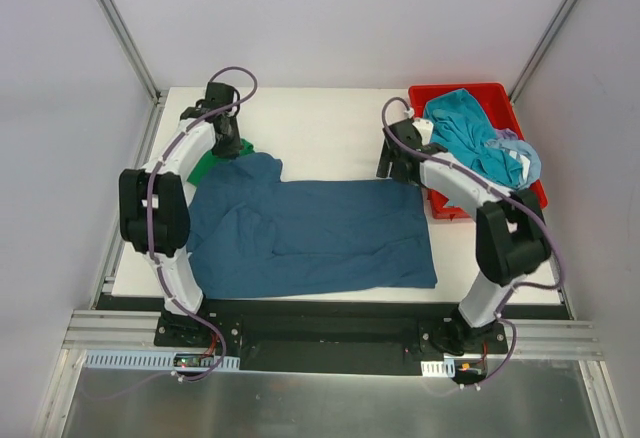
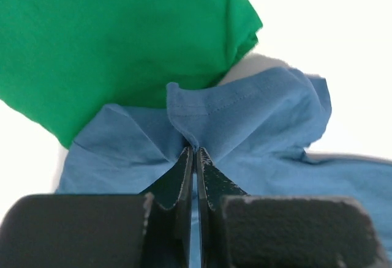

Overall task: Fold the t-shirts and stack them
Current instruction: Grap the side of the flattened tshirt furthest away from the robot with both arms

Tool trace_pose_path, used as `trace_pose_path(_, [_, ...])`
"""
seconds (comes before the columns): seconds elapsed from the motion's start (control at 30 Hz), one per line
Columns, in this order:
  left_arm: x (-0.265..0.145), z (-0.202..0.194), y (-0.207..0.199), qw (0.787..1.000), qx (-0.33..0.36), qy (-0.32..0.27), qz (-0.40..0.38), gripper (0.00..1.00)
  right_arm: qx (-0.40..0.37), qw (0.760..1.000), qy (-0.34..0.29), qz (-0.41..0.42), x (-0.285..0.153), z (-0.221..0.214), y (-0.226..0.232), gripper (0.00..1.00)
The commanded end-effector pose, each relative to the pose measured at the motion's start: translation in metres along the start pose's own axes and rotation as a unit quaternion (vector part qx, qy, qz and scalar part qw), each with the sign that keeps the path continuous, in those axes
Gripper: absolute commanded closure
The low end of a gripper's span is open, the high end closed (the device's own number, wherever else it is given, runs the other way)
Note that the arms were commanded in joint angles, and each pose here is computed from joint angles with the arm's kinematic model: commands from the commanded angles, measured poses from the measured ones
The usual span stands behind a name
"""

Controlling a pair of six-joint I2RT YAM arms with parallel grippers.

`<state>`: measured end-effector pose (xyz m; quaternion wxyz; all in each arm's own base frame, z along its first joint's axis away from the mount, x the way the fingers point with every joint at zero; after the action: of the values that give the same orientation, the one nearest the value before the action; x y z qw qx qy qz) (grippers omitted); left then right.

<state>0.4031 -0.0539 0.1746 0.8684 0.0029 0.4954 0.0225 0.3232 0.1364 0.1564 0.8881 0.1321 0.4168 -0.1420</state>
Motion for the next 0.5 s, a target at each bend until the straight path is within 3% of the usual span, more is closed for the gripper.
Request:
trace_pose_path(0.0, [-0.028,-0.007,-0.012,0.999,-0.011,-0.042,-0.026,1.00,0.025,0.994,-0.053,-0.093,0.024,0.022,0.009,0.08])
trace_pose_path(0.27, [-0.045,-0.036,-0.026,0.997,-0.002,-0.060,-0.040,1.00,-0.008,0.989,-0.020,-0.146,0.070,0.019,0.028,0.20])
trace_pose_path(0.47, [-0.057,-0.050,-0.028,0.996,-0.010,-0.081,-0.037,1.00,-0.013,0.987,-0.006,-0.163,0.085,0.018,0.031,0.20])
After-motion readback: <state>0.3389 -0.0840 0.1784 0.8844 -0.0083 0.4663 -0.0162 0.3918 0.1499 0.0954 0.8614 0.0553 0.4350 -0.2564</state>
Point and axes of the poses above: each gripper's point midway between its finger pads, its own x axis out along the fingers, its own y axis along the line the jaws close on, z = x × y, the point moved 8 cm from there along -x, back along the fingers, and after that the axes turned 11 degrees about x, right-handed, at the moved point
